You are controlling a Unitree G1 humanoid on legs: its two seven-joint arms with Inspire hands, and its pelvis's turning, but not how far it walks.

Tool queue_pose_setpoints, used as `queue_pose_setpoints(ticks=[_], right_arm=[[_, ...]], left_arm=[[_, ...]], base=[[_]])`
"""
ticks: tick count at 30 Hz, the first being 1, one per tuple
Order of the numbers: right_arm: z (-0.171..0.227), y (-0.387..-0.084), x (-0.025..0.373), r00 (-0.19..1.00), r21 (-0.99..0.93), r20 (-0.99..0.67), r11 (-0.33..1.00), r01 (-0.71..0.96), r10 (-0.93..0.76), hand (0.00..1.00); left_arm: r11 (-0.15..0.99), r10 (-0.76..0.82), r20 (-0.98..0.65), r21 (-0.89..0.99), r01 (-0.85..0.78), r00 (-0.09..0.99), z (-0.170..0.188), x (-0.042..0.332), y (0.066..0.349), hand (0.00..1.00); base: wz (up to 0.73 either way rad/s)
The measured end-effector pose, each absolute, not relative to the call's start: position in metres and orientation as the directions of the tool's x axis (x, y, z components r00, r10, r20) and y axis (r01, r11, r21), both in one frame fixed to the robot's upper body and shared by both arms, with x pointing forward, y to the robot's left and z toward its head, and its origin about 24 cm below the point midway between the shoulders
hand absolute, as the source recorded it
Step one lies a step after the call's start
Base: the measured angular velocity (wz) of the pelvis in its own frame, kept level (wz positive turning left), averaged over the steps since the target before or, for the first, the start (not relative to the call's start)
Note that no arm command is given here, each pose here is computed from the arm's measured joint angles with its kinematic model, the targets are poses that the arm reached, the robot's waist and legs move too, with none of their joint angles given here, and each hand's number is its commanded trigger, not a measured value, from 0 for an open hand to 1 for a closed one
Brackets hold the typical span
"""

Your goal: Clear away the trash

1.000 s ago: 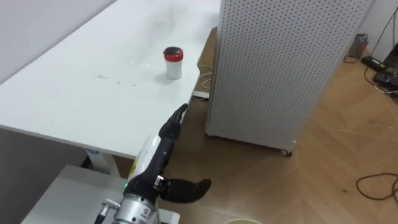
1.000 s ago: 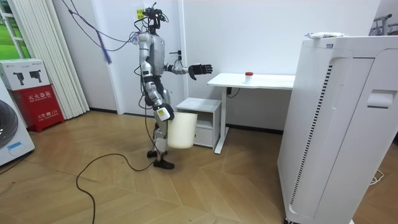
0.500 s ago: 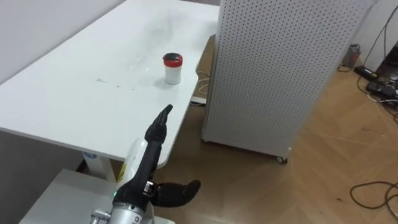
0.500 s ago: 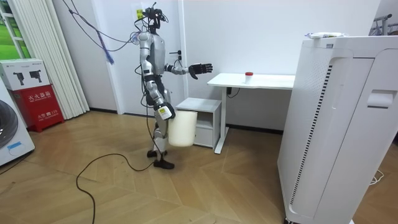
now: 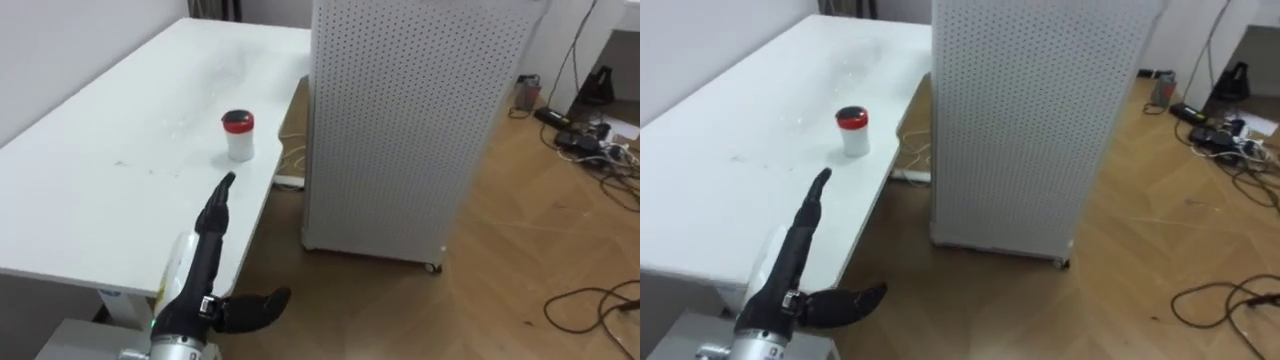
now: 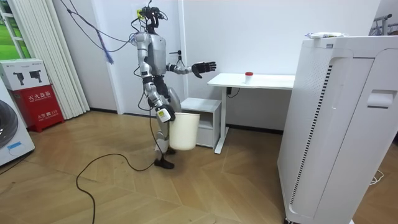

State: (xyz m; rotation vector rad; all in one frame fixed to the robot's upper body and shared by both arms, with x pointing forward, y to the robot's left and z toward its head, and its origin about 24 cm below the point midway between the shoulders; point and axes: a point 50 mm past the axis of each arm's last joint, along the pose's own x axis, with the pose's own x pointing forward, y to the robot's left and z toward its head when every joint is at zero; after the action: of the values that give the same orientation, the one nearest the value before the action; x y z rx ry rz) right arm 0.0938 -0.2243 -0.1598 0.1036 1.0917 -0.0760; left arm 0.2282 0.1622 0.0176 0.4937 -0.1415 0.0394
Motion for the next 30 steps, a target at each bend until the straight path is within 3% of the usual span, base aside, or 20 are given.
queue_pose_setpoints(ticks=[12,16,30], right_arm=[[-0.161,-0.221,0.093,0.444,0.031,-0.896,0.993,0.116,-0.024,1.00],[-0.161,-0.234,0.080,0.394,-0.006,-0.918,0.994,0.113,-0.050,1.00],[-0.153,-0.231,0.106,0.497,-0.024,-0.866,0.996,0.081,-0.061,1.00]], left_arm=[[0.889,0.070,0.119,0.442,-0.116,0.990,0.009,0.222,0.173,0.00],[0.904,0.058,0.171,0.409,-0.125,0.984,0.018,0.222,0.170,0.00],[0.888,0.147,0.261,0.391,-0.243,0.954,0.030,0.228,0.178,0.00]], base=[[-0.07],[-0.15],[-0.01]])
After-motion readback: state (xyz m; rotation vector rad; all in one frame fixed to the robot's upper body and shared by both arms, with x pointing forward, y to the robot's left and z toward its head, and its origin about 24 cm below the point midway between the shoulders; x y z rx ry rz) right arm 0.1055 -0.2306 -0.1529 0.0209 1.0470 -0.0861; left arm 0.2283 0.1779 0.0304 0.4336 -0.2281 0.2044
